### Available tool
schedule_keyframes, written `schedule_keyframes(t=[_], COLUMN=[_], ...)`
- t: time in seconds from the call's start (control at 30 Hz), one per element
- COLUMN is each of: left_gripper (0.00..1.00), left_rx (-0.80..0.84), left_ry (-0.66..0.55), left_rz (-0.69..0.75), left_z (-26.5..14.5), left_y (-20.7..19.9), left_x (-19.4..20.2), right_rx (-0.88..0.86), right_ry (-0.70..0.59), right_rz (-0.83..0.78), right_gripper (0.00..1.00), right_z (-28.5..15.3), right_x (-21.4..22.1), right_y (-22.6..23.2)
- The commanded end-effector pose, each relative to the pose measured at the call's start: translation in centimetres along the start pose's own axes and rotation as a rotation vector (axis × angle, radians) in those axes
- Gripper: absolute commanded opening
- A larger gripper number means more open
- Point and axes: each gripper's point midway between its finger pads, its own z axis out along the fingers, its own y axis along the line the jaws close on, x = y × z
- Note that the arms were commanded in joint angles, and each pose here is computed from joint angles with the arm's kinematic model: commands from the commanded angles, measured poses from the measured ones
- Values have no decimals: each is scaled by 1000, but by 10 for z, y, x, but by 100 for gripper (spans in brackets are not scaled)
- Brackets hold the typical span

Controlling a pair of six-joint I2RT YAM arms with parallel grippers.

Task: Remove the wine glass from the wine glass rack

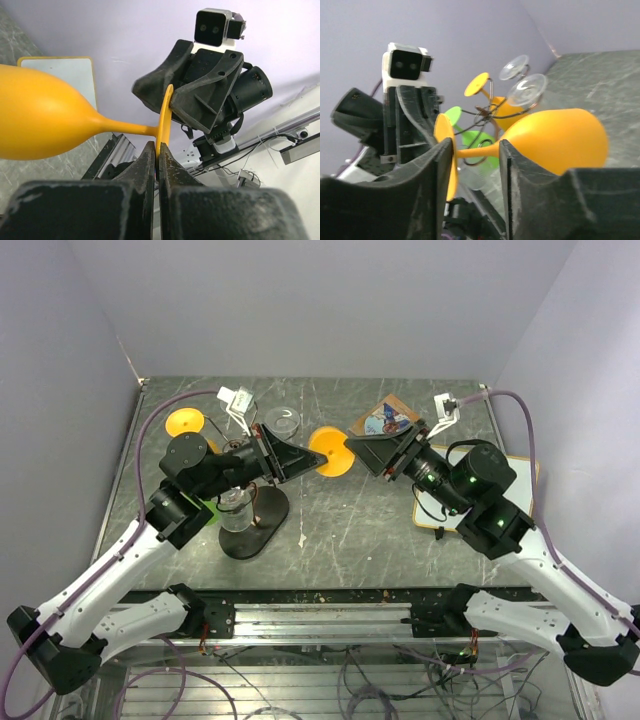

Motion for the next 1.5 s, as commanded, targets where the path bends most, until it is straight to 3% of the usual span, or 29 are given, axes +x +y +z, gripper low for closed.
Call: schedule_keyframes(t=[0.0,0.13,0.4,0.7,0.9,1.0,1.17,1.33,1.47], left_gripper=[7,7,7,7,7,7,7,7,7], left_rx=[117,194,301,497,641,681,675,692,703], left_ry=[-31,-36,-37,0,48,51,46,55,54], left_rz=[24,23,4,-49,-107,-111,-104,-105,-110], left_z=[-8,-12,-15,-30,-43,-50,-52,-54,-54], left_y=[-35,-53,-78,-110,-125,-130,-131,-133,-133], left_x=[-10,-12,-17,-13,-5,-4,-3,-2,-2], right_rx=[132,166,28,-48,-265,-394,-675,-826,-890], right_ry=[-38,-32,-85,-129,-193,-202,-177,-152,-159], right_rz=[-78,-114,-43,35,-10,-44,-95,-130,-149], right_gripper=[50,73,97,100,100,94,72,39,20], right_z=[-19,-39,-63,-62,-72,-80,-103,-111,-115], right_x=[-6,4,15,14,2,-2,4,7,6], right_y=[-26,-41,-27,-18,21,46,90,112,121])
